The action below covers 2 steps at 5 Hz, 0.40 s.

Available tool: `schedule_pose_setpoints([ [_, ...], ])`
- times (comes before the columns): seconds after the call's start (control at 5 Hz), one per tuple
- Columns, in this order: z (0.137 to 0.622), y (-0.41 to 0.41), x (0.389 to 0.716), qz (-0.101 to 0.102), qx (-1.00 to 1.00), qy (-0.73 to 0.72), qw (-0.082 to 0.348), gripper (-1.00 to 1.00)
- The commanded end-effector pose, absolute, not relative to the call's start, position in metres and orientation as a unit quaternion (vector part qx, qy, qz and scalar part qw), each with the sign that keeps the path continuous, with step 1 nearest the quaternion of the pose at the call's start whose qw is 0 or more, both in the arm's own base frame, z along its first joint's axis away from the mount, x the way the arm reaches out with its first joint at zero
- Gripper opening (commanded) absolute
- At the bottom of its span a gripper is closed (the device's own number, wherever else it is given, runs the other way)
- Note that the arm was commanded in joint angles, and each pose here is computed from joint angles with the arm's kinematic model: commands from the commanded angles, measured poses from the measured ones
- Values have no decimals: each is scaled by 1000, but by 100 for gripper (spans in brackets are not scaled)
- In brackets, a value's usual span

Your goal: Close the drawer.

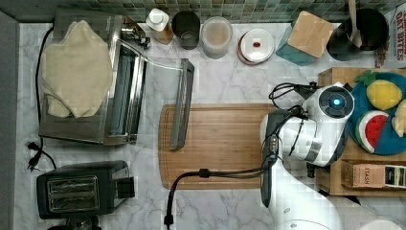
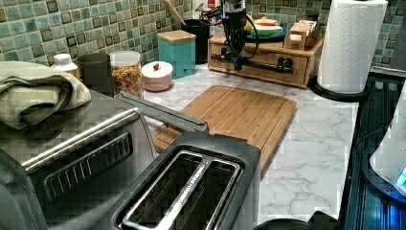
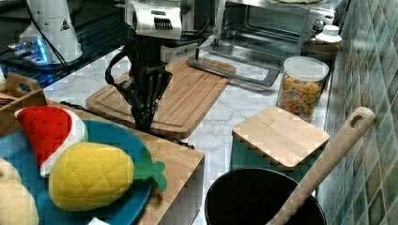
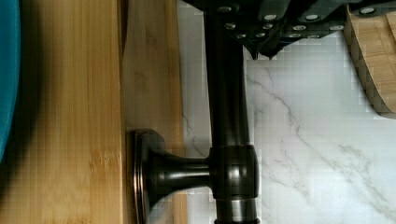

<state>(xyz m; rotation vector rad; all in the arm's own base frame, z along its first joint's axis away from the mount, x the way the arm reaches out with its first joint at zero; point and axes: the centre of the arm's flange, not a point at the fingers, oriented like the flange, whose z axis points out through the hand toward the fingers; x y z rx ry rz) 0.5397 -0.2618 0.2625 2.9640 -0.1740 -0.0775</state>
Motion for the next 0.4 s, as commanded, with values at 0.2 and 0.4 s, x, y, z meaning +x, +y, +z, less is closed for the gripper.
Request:
schedule_pose_setpoints([
  [0.2, 342, -410, 489, 29, 979, -138, 148, -100],
  [0.4, 342, -410, 489, 29, 979, -139, 148, -100],
])
